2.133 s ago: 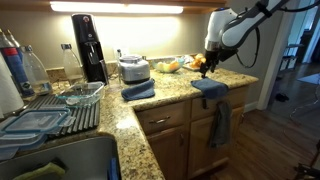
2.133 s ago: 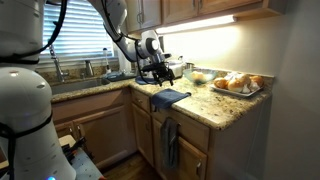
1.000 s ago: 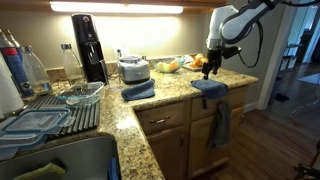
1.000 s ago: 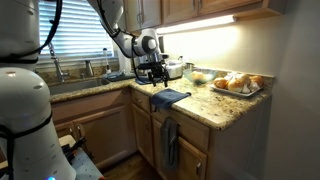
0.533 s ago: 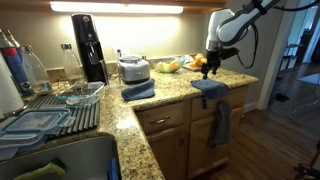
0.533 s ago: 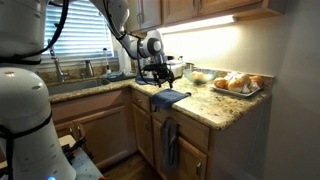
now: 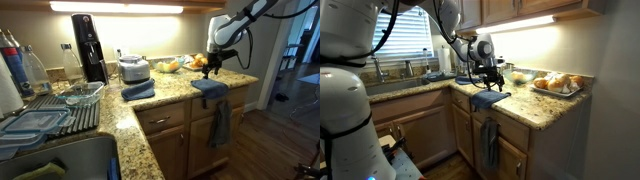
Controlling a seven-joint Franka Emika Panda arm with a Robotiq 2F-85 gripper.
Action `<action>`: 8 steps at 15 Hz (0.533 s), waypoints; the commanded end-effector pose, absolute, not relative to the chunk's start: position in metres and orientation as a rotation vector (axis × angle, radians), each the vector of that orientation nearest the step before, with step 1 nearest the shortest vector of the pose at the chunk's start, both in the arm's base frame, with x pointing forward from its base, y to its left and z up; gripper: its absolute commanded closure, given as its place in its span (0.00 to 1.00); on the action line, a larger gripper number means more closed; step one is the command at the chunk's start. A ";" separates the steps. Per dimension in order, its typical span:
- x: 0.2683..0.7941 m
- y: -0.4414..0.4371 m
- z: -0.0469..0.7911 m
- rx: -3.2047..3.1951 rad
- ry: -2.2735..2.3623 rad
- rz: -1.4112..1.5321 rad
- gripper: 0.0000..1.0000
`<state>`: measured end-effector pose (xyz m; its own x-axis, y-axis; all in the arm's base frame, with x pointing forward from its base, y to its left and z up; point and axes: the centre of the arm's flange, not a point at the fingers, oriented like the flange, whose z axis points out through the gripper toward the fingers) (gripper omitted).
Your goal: Unhang the cloth on the left from the drawer and place it on the countertop, hang the cloth back on the drawer
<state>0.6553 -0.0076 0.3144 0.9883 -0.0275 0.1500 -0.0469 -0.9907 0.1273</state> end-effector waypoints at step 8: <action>0.696 -0.039 0.277 3.075 -0.298 0.028 0.00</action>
